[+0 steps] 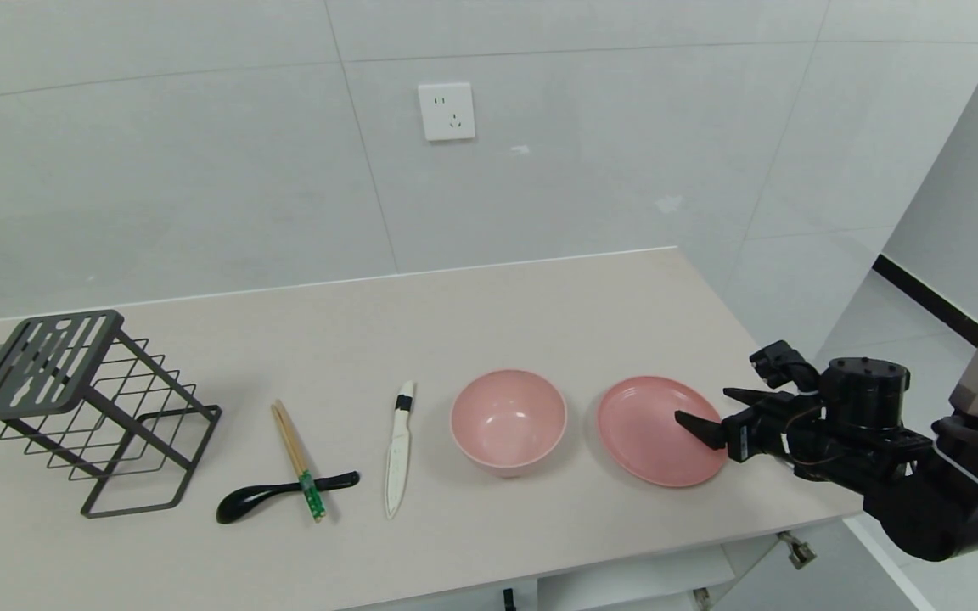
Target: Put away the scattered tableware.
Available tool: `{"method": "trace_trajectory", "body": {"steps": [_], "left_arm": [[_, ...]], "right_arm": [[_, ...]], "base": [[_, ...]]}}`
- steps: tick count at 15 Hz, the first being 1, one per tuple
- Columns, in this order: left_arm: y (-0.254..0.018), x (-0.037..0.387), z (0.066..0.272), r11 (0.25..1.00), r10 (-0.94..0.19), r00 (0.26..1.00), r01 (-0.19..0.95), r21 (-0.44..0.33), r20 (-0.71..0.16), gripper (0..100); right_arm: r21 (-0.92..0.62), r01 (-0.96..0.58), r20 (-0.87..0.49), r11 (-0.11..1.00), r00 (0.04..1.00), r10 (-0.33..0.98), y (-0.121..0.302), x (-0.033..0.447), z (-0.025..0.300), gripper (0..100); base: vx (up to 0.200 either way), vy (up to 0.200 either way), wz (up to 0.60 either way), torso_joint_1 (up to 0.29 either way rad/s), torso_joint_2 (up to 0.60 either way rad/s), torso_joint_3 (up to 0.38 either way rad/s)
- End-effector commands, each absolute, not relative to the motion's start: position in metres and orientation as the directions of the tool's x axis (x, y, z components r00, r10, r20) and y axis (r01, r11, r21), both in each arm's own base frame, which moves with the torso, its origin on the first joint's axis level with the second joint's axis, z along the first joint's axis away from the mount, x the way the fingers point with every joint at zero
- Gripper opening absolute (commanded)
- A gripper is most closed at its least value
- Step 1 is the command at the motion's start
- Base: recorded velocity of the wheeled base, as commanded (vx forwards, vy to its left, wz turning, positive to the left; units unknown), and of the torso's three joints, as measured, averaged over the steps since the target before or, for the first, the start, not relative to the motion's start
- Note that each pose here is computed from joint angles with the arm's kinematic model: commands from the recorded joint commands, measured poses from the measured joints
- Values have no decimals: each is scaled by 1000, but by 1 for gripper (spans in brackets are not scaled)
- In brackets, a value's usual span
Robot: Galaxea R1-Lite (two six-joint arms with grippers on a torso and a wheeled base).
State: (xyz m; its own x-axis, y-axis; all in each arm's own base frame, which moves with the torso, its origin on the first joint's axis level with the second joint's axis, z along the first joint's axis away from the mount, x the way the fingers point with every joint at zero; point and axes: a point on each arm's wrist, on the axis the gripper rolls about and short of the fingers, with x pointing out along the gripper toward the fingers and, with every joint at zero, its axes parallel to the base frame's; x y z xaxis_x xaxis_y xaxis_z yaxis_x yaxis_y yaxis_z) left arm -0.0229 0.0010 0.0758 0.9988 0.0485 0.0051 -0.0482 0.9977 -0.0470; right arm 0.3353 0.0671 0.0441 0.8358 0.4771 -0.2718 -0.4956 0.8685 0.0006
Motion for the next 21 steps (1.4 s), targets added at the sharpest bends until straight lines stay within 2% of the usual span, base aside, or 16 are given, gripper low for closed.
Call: {"method": "trace_trajectory", "body": {"steps": [1, 3, 13, 21], "left_arm": [[1, -23, 76, 998, 49, 999, -49, -48, 5, 100], [1, -23, 76, 998, 49, 999, -49, -48, 5, 100], [1, -23, 76, 998, 49, 999, -49, -48, 5, 100], [1, -23, 76, 998, 49, 999, -49, -48, 5, 100]], "right_arm": [[7, -516, -290, 857, 819, 495, 80, 335, 37, 100], [34, -507, -342, 861, 804, 487, 88, 328, 23, 100], [21, -458, -255, 889, 857, 448, 77, 330, 53, 100], [33, -389, -309, 921, 872, 380, 53, 335, 35, 100]], "base": [[0, 0, 0, 51, 2, 7], [0, 0, 0, 0, 0, 0], [0, 0, 0, 0, 0, 0], [0, 0, 0, 0, 0, 0]]}}
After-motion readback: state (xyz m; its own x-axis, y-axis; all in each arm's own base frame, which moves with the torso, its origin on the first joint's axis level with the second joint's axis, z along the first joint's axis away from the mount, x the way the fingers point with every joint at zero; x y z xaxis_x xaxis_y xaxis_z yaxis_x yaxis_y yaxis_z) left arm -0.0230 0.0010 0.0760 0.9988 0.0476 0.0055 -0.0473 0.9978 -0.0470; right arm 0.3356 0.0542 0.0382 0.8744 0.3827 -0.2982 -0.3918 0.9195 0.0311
